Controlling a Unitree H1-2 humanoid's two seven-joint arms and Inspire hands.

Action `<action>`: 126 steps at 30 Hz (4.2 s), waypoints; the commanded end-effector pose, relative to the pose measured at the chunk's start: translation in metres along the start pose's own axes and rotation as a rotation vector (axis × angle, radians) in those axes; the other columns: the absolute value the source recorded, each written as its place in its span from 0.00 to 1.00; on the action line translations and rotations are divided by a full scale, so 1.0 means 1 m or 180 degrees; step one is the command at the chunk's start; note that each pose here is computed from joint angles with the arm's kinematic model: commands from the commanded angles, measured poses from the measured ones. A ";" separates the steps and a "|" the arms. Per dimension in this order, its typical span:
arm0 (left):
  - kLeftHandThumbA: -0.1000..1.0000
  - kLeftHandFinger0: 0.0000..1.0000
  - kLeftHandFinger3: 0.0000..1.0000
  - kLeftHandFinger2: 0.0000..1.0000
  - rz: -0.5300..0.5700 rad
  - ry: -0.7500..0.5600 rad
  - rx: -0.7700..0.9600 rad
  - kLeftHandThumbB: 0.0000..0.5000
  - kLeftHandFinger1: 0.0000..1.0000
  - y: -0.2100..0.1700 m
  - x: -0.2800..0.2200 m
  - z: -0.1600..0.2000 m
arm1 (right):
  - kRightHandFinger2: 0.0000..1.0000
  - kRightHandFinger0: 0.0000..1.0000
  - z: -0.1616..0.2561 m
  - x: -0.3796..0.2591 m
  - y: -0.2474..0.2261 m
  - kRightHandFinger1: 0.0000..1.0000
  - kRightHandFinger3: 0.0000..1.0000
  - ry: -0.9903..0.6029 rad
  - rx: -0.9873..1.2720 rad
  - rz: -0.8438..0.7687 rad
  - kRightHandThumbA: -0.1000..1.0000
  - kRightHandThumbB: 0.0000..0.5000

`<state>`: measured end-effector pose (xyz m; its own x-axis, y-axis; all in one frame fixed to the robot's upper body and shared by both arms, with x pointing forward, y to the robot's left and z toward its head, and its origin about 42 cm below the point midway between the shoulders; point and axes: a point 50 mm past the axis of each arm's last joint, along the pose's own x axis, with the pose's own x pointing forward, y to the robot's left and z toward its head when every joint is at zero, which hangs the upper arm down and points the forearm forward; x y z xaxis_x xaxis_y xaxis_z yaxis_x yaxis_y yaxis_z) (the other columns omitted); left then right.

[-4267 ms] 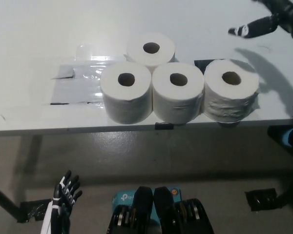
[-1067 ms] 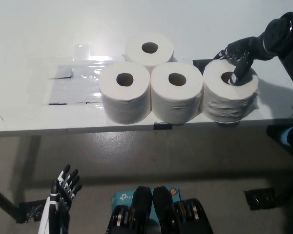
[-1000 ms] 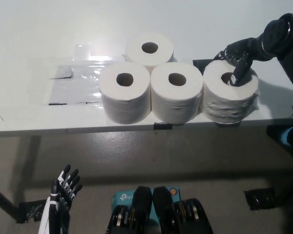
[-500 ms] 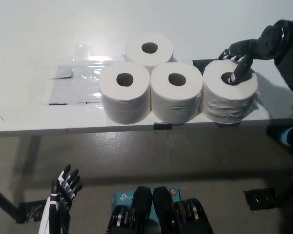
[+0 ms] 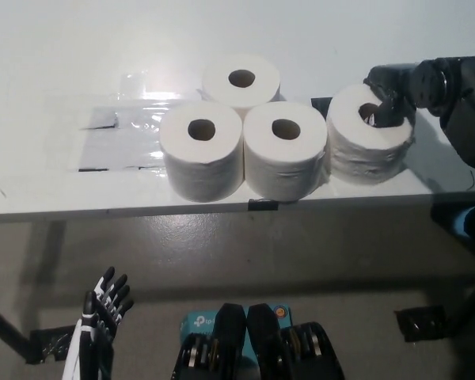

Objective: A few rolls of toilet paper are kept infront of the robot and the robot uses its right hand to lift one of the rolls and and places it on top of the other rolls to stack it.

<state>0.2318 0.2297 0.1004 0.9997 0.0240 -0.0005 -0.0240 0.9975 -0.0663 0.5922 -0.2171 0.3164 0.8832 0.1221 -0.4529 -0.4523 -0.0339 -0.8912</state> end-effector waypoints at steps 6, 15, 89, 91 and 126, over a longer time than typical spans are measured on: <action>1.00 1.00 1.00 1.00 -0.0037 -0.0218 0.0051 0.00 1.00 0.003 0.001 0.014 | 0.10 0.00 -0.026 -0.012 -0.026 0.00 0.46 0.0034 -0.0360 -0.0972 0.57 0.16; 1.00 1.00 1.00 1.00 -0.0040 -0.0207 0.0079 0.00 1.00 0.005 0.000 0.012 | 0.63 0.02 -0.038 -0.043 -0.074 0.36 0.63 -0.0349 0.0243 -0.1821 0.51 0.15; 1.00 1.00 1.00 1.00 -0.0112 -0.0190 0.0243 0.00 1.00 0.005 0.000 0.013 | 0.59 0.01 0.147 -0.073 -0.118 0.31 0.29 -0.1372 -0.0326 -0.1445 0.46 0.23; 1.00 1.00 1.00 1.00 -0.0120 -0.0187 0.0265 0.00 1.00 0.006 0.000 0.012 | 0.55 0.00 0.149 -0.073 -0.117 0.29 0.29 -0.1343 -0.0337 -0.1417 0.47 0.25; 1.00 1.00 1.00 1.00 -0.0118 -0.0201 0.0278 0.00 1.00 0.006 0.003 0.016 | 1.00 1.00 0.138 -0.084 -0.147 1.00 1.00 -0.1105 0.0032 -0.0785 0.89 0.96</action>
<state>0.2327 0.2353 0.1026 1.0000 0.0015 0.0046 -0.0015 1.0000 0.0030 0.5732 -0.0940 0.4302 0.8675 0.4022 -0.2927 -0.3242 0.0110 -0.9459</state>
